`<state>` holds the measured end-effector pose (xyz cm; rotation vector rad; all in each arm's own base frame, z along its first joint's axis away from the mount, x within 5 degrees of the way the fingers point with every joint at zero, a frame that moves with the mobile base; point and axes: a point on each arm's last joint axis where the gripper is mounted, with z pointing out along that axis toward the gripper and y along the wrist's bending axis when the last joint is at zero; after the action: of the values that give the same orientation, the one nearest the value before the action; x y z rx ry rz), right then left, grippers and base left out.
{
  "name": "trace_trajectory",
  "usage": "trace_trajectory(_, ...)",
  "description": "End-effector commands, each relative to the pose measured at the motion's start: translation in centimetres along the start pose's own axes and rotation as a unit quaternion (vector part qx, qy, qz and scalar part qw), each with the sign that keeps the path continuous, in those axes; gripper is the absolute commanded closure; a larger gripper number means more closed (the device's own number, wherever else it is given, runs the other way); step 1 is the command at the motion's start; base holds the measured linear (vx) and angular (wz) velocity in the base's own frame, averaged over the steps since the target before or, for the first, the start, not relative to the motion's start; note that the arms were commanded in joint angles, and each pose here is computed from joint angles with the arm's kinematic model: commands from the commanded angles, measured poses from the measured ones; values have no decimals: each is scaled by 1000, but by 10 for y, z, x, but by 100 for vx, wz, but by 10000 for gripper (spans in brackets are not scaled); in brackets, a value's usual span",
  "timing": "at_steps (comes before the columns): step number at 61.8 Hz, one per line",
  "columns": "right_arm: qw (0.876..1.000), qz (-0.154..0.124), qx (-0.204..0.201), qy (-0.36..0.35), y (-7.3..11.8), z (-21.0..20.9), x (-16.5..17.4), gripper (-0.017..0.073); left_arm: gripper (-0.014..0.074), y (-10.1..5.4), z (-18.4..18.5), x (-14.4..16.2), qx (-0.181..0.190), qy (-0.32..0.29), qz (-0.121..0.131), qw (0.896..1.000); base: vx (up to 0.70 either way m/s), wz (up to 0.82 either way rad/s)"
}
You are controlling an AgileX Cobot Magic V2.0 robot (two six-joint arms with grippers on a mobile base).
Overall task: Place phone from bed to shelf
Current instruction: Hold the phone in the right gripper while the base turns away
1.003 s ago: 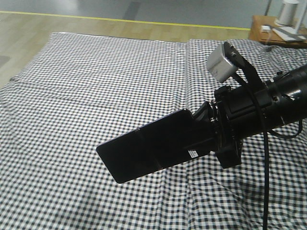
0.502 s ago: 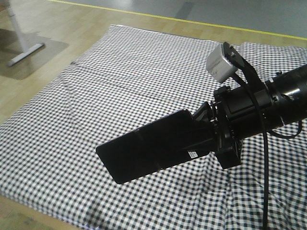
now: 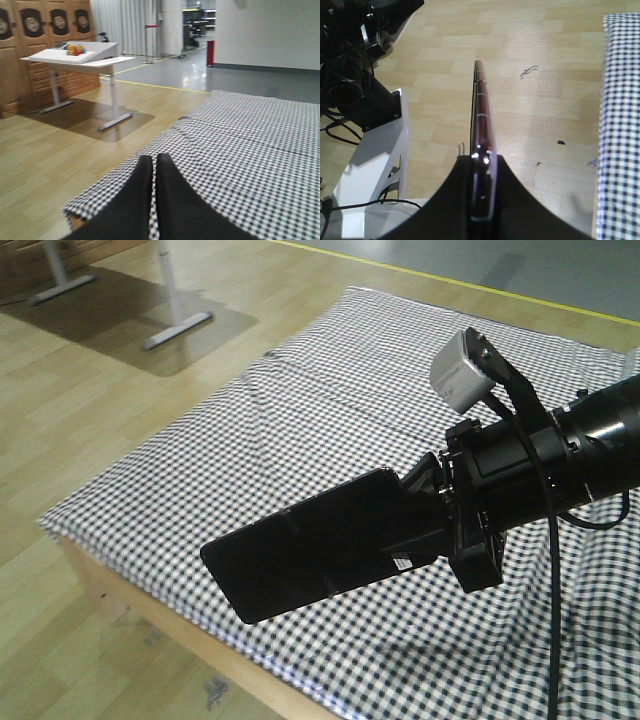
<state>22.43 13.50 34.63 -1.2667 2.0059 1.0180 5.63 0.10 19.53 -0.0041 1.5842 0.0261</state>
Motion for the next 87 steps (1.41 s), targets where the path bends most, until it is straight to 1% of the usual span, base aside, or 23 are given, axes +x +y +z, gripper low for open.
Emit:
trace_trajectory(1,999,-13,-33,-30,18,-10,-11,561,592,0,-2,-15,1,-52,-9,999,-12,45)
trace_trajectory(38,999,-13,-33,-30,18,-10,-11,561,592,0,-2,-15,1,-52,-9,999,-13,52)
trace_trajectory(87,999,-13,-33,-30,18,-10,-11,561,592,0,-2,-15,1,-52,-9,999,-16,63)
